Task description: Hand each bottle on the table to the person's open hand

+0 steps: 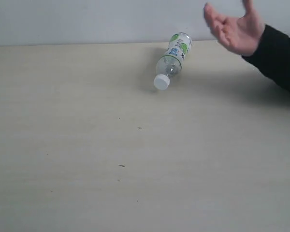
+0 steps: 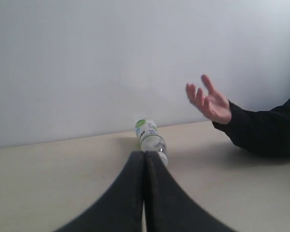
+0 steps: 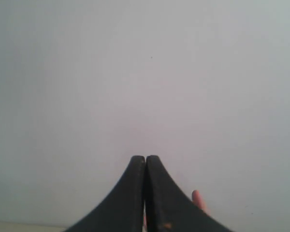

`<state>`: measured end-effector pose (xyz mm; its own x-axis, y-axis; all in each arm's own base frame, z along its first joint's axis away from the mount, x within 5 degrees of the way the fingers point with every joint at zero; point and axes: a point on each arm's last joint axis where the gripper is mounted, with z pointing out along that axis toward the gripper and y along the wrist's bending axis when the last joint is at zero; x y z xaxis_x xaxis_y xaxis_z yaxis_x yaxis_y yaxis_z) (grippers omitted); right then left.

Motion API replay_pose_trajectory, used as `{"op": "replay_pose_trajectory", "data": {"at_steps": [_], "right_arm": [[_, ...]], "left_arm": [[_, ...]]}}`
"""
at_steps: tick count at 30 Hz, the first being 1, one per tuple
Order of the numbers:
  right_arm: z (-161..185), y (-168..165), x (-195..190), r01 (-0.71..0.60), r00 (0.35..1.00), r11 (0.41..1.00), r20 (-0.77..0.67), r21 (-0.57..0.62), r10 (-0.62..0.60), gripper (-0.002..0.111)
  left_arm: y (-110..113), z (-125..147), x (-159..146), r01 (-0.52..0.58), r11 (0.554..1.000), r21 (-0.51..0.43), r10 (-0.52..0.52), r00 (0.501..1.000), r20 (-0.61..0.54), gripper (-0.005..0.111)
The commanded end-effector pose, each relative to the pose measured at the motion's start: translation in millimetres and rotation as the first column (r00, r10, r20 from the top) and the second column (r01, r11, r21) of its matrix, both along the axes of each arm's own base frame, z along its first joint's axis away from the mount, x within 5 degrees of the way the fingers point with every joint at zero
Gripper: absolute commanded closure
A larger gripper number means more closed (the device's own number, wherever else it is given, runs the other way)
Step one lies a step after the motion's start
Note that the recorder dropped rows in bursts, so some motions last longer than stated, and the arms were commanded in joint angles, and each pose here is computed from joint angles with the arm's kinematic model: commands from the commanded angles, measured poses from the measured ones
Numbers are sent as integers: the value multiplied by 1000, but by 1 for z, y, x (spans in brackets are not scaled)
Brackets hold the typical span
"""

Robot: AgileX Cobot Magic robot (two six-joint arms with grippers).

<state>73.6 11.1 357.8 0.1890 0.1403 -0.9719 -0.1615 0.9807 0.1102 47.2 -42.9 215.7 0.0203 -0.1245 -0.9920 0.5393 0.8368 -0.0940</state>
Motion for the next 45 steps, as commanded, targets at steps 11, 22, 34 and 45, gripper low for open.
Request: {"op": "replay_pose_trajectory", "data": {"at_steps": [11,22,34,45], "right_arm": [[-3,0,5,6,1000,1000,-22,-8,-6,108],[-15,0,41,38,988,999,-150,17,-35,108],[16,24,155,-115,910,993,-402,-7,102,108],[-24,43,289,-136,770,983,-612,121,181,105]], "left_arm": [[0,-1,0,-1,1000,-4,1,1000,-2,107],[0,-1,0,-1,1000,-4,1,1000,-2,107],[0,-1,0,-1,1000,-4,1,1000,-2,107],[0,-1,0,-1,1000,-4,1,1000,-2,107]]}}
